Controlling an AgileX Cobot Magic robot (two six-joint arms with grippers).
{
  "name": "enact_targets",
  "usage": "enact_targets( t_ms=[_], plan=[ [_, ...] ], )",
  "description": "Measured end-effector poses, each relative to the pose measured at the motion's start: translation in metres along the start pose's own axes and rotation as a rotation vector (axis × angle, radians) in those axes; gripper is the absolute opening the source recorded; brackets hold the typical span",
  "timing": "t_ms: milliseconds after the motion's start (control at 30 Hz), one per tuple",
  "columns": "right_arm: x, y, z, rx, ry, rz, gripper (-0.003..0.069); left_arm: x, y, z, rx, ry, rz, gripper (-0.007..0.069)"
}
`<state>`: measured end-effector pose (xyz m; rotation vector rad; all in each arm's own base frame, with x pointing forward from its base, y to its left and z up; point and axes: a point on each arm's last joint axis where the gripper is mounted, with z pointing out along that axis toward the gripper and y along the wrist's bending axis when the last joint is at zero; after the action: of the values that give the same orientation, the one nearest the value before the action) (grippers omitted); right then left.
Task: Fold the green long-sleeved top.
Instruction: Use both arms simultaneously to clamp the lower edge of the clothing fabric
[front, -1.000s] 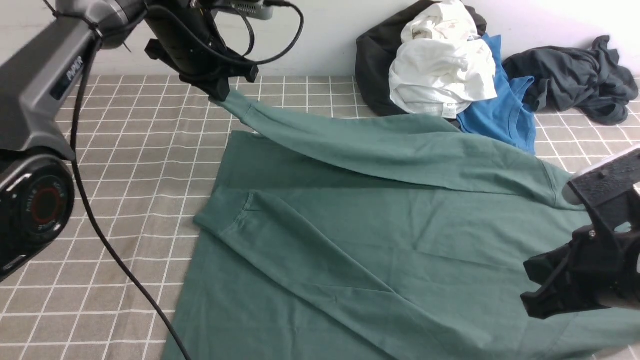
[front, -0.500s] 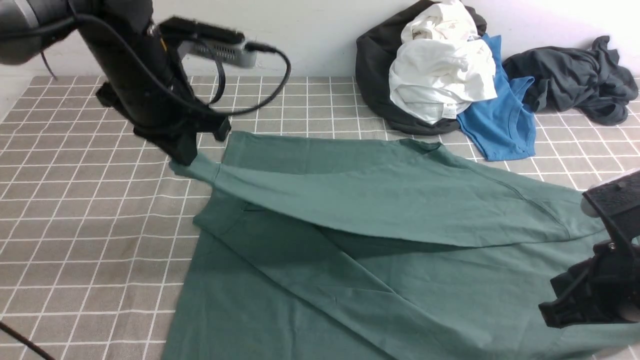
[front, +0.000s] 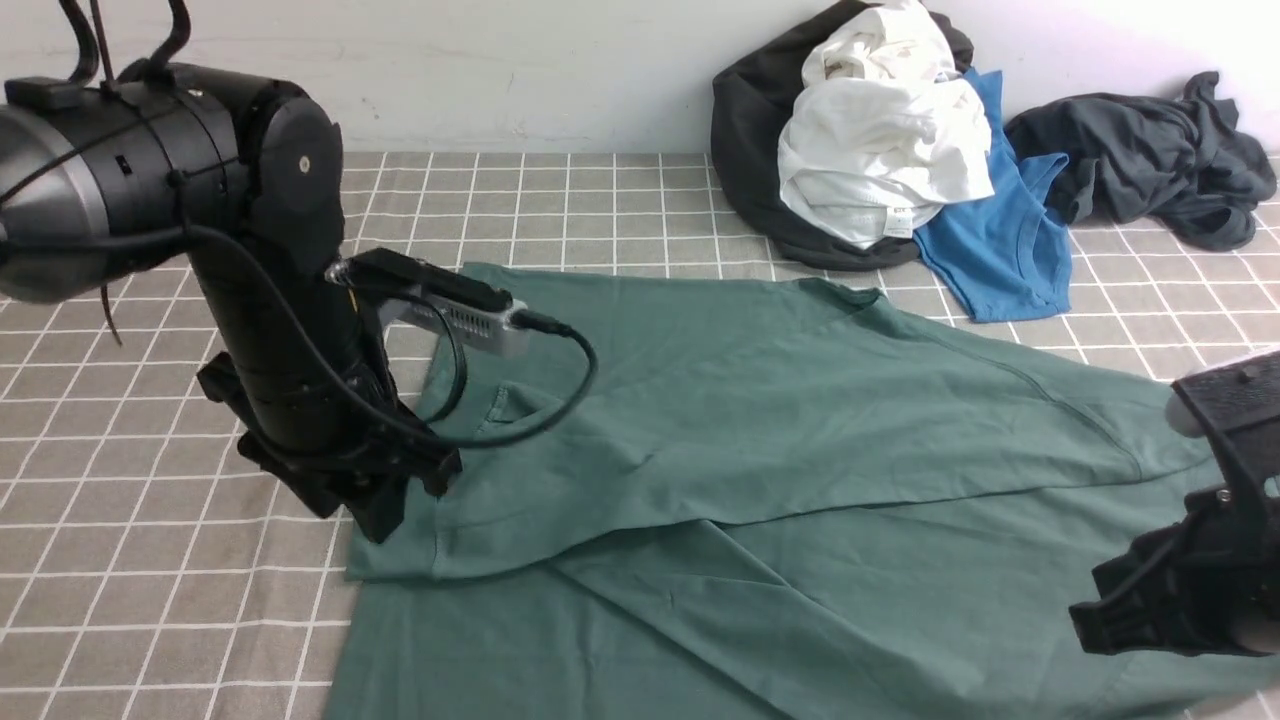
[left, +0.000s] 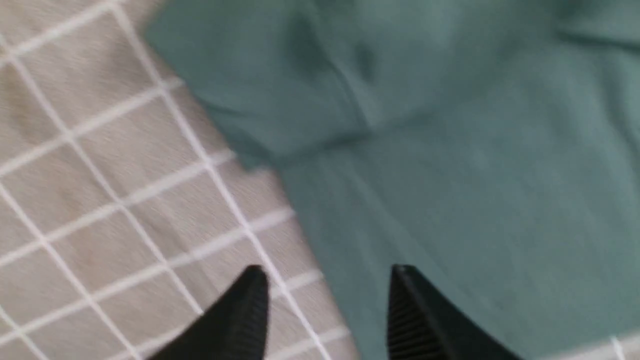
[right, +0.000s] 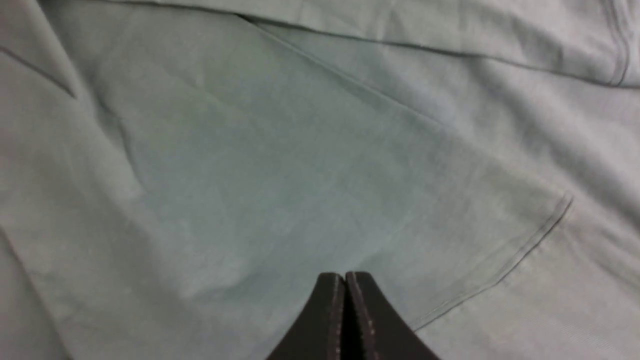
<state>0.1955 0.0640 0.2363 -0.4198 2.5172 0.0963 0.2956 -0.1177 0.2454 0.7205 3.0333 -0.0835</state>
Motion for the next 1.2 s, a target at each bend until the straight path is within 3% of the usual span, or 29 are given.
enact_targets(
  t_ms=[67, 133, 233, 400, 533, 633, 767, 833, 867, 900, 933, 967, 1200],
  plan=[
    [0.000, 0.002, 0.000, -0.020, 0.004, -0.006, -0.0014, 0.016, -0.021, 0.002, 0.004, 0.020, 0.098, 0.0389],
    [0.001, 0.010, 0.000, -0.076, 0.011, -0.046, -0.0014, 0.051, -0.054, 0.021, 0.009, 0.097, 0.349, 0.0450],
    [0.003, 0.019, -0.001, -0.133, 0.023, -0.096, -0.0014, 0.080, -0.070, 0.046, 0.024, 0.179, 0.586, 0.0472],
    [0.005, 0.032, -0.003, -0.208, 0.031, -0.199, -0.0014, 0.106, -0.078, 0.080, 0.036, 0.195, 0.902, 0.0479],
    [0.005, 0.035, -0.003, -0.228, 0.024, -0.235, -0.0014, 0.111, -0.070, 0.097, -0.043, 0.122, 1.038, 0.0471],
    [0.005, 0.036, -0.003, -0.231, 0.023, -0.238, -0.0014, 0.111, -0.067, 0.100, -0.088, 0.096, 1.050, 0.0440],
    [0.005, 0.036, -0.003, -0.232, 0.023, -0.239, -0.0014, 0.111, -0.061, 0.099, -0.155, 0.080, 1.029, 0.0314],
    [0.005, 0.036, -0.003, -0.231, 0.021, -0.239, -0.0014, 0.110, -0.061, 0.098, -0.170, 0.072, 1.013, 0.0221],
    [0.005, 0.036, -0.003, -0.231, 0.021, -0.239, -0.0014, 0.110, -0.061, 0.098, -0.171, 0.070, 1.006, 0.0211],
    [0.005, 0.036, -0.003, -0.229, 0.020, -0.245, -0.0014, 0.109, -0.063, 0.092, -0.184, 0.045, 0.984, 0.0114],
    [0.005, 0.036, -0.003, -0.228, 0.019, -0.248, -0.0014, 0.108, -0.064, 0.091, -0.185, 0.039, 0.975, 0.0104],
    [0.005, 0.035, -0.004, -0.219, 0.015, -0.269, -0.0014, 0.106, -0.066, 0.081, -0.192, 0.001, 0.930, 0.0036],
    [0.006, 0.026, -0.022, -0.138, -0.045, -0.414, -0.0007, 0.107, -0.057, 0.035, -0.228, -0.094, 0.663, 0.0002]
  ],
)
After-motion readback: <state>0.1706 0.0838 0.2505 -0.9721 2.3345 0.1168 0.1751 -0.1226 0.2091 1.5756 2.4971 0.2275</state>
